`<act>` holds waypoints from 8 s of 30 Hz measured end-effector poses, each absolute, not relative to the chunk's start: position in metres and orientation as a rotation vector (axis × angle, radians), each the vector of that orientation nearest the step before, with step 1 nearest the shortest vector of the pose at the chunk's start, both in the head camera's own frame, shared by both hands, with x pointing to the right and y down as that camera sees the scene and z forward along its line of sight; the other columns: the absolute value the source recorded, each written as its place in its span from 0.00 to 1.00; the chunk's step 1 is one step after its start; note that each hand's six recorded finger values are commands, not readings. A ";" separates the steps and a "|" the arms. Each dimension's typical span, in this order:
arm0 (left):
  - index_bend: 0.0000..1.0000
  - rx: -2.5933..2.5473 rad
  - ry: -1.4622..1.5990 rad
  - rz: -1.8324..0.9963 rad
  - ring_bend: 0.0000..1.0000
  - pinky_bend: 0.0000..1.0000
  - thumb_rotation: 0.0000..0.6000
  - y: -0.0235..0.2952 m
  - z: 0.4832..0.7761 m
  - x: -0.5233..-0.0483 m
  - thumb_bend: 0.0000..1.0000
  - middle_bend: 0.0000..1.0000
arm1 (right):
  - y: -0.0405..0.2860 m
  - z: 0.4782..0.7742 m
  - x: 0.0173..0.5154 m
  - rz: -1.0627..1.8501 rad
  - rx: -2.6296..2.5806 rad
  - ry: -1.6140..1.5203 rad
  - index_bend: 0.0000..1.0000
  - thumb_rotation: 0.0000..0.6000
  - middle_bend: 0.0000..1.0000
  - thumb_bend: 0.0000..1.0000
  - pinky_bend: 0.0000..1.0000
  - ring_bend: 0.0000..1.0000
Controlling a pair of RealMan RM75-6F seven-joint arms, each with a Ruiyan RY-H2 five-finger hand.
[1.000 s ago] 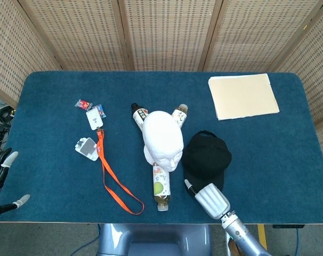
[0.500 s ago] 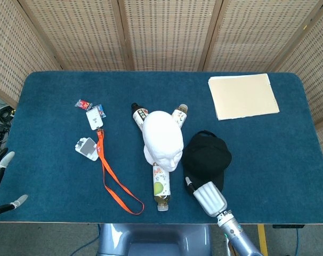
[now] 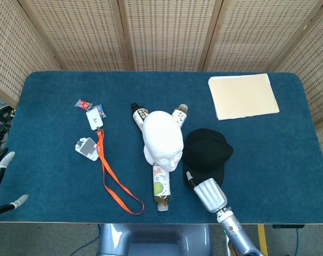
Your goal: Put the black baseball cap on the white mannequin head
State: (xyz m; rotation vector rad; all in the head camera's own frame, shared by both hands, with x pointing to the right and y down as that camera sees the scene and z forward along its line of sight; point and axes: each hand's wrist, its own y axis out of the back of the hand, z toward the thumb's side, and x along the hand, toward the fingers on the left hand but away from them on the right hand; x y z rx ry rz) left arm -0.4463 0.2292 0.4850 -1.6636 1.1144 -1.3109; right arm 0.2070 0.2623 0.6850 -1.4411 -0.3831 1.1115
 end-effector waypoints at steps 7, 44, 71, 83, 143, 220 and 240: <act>0.00 -1.668 1.107 -1.307 0.00 0.00 1.00 0.230 0.485 -0.445 0.00 0.00 | 0.245 0.674 0.219 1.113 -1.411 -0.477 0.20 1.00 0.96 0.61 1.00 1.00; 0.00 -1.671 1.102 -1.320 0.00 0.00 1.00 0.228 0.488 -0.445 0.00 0.00 | 0.168 0.677 0.242 1.262 -1.316 -0.662 0.70 1.00 1.00 0.66 1.00 1.00; 0.00 -1.678 1.098 -1.321 0.00 0.00 1.00 0.229 0.489 -0.444 0.00 0.00 | 0.105 0.617 0.280 1.177 -1.239 -1.033 0.80 1.00 1.00 0.63 1.00 1.00; 0.00 -1.680 1.107 -1.310 0.00 0.00 1.00 0.231 0.485 -0.444 0.00 0.00 | 0.064 0.555 0.291 1.102 -1.160 -1.177 0.80 1.00 1.00 0.63 1.00 1.00; 0.00 -1.700 1.132 -1.298 0.00 0.00 1.00 0.228 0.483 -0.451 0.00 0.00 | 0.122 0.510 0.111 0.492 -0.730 -0.511 0.80 1.00 1.00 0.59 1.00 1.00; 0.00 -1.715 1.094 -1.300 0.00 0.00 1.00 0.232 0.485 -0.443 0.00 0.00 | 0.177 0.508 0.258 0.665 -0.830 -0.440 0.00 1.00 0.91 0.00 1.00 0.98; 0.00 -1.641 1.112 -1.231 0.00 0.00 1.00 0.235 0.478 -0.441 0.00 0.00 | 0.193 0.517 0.383 1.178 -1.304 -0.893 0.00 1.00 0.00 0.00 0.00 0.00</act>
